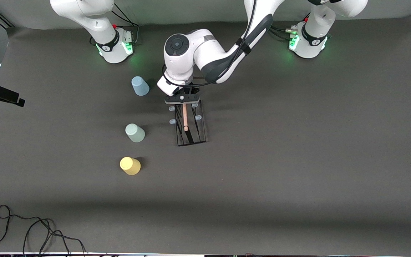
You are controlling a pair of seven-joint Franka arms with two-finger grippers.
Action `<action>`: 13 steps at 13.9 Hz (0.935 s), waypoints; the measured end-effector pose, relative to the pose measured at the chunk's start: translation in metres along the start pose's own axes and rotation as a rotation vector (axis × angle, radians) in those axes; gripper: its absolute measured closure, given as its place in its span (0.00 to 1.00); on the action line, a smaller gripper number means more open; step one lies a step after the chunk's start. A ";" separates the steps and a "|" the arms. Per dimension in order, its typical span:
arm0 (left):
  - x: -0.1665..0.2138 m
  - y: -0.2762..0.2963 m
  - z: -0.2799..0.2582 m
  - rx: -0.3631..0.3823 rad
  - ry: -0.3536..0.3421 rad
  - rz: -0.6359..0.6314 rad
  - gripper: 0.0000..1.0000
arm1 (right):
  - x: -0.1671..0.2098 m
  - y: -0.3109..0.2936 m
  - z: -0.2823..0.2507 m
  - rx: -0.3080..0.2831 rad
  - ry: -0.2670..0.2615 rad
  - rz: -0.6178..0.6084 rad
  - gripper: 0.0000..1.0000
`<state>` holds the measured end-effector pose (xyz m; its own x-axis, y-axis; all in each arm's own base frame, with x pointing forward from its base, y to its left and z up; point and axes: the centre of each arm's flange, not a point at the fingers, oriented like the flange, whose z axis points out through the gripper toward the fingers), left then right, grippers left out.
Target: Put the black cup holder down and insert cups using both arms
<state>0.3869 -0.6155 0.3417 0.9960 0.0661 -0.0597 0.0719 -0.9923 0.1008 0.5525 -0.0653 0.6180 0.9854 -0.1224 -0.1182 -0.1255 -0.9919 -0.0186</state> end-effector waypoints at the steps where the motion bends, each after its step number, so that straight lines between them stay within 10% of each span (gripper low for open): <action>1: 0.001 0.001 -0.002 -0.006 0.006 0.001 0.81 | 0.000 -0.002 0.002 0.000 -0.005 -0.004 0.00; 4: 0.002 0.003 -0.005 -0.025 0.021 0.004 0.68 | 0.002 -0.015 0.008 -0.003 -0.017 -0.016 0.00; 10: 0.046 -0.022 -0.072 -0.024 0.074 -0.054 0.05 | 0.009 -0.116 0.075 -0.022 0.009 0.046 0.00; 13: 0.089 -0.089 -0.159 0.021 0.083 -0.118 0.04 | 0.009 -0.145 0.135 -0.020 0.039 0.057 0.00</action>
<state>0.4779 -0.5047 0.4856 0.9817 0.1899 0.0124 0.1884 -0.9791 0.0771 0.5644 0.0823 0.4855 0.9806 -0.1793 -0.0798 -0.1793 -0.9838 0.0069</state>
